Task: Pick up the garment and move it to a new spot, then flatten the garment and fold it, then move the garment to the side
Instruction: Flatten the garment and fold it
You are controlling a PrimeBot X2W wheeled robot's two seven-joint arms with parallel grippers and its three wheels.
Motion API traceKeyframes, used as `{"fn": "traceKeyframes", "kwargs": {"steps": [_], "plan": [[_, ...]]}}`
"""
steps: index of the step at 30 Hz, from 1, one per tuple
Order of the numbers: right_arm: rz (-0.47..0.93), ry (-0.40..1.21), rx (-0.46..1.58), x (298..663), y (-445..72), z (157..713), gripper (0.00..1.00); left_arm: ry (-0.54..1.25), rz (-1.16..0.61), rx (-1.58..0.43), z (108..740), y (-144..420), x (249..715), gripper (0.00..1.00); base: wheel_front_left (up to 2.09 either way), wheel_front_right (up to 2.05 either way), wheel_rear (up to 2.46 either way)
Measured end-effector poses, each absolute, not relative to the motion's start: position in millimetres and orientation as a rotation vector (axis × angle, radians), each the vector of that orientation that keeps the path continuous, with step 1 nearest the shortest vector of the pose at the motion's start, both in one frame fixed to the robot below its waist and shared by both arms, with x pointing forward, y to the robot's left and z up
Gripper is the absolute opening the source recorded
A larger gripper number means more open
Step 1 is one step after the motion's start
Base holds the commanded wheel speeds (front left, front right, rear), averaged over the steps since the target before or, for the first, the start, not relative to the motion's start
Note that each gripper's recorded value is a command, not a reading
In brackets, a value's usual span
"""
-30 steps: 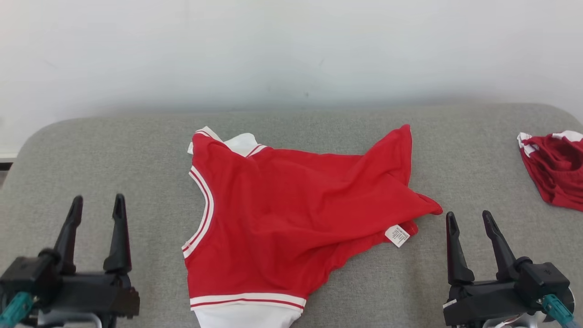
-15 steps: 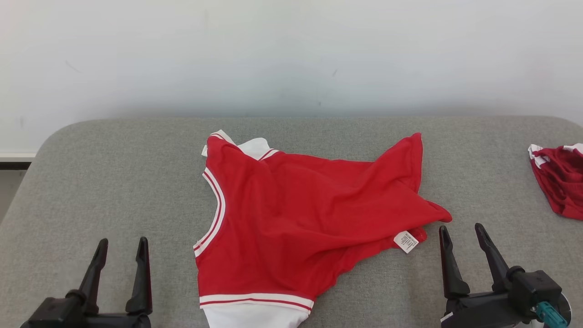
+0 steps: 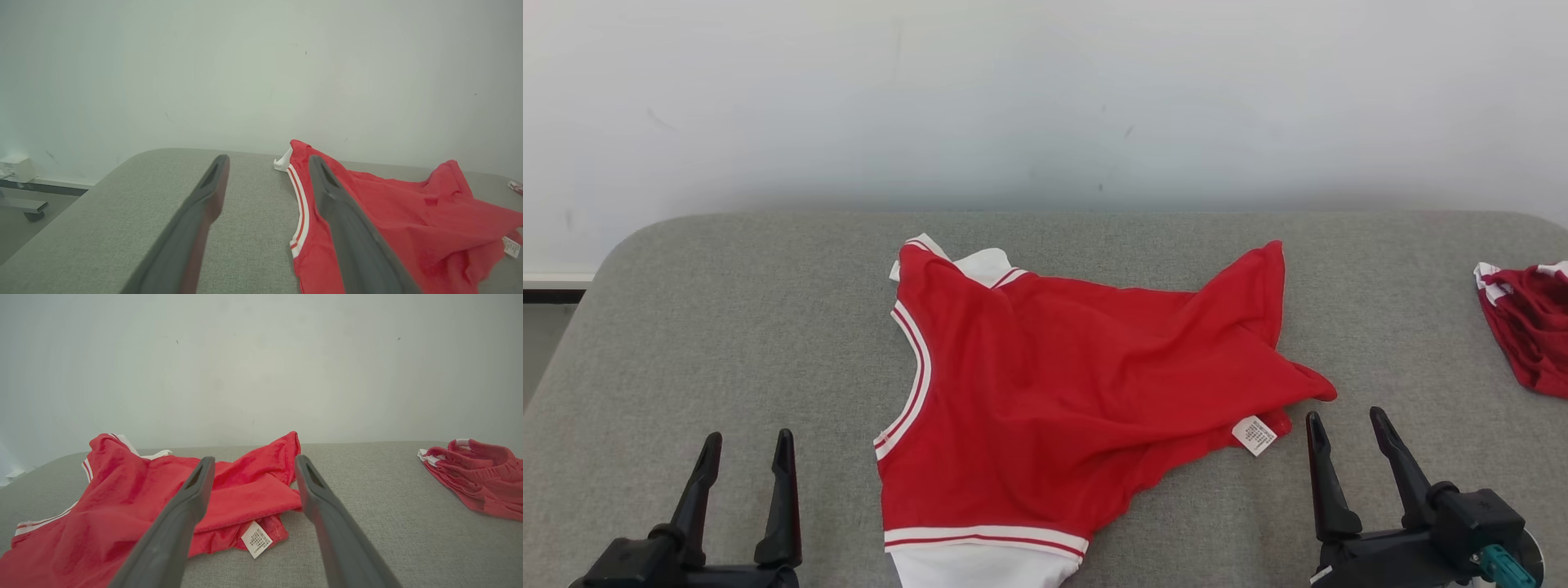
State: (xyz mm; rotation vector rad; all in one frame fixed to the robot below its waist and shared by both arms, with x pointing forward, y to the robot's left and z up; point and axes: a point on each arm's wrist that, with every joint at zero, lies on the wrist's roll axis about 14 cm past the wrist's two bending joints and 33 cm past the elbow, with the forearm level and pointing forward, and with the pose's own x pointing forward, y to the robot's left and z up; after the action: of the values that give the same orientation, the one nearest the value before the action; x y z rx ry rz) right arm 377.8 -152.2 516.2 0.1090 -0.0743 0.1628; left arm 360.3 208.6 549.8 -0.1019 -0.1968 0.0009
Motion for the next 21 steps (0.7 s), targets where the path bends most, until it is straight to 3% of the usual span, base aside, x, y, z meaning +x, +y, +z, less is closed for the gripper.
{"fn": "traceKeyframes", "kwargs": {"steps": [11, 21], "plan": [[0.177, -0.014, 0.058, 390, -158, 503, 1.0, -0.18, 0.006, -0.105, 542, 208, 360, 1.0, 0.0, 0.0, 0.0], [0.177, 0.165, 0.01, 411, -167, 451, 1.0, -0.154, 0.028, -0.12, 532, 211, 365, 1.0, 0.0, 0.0, 0.0]]}}
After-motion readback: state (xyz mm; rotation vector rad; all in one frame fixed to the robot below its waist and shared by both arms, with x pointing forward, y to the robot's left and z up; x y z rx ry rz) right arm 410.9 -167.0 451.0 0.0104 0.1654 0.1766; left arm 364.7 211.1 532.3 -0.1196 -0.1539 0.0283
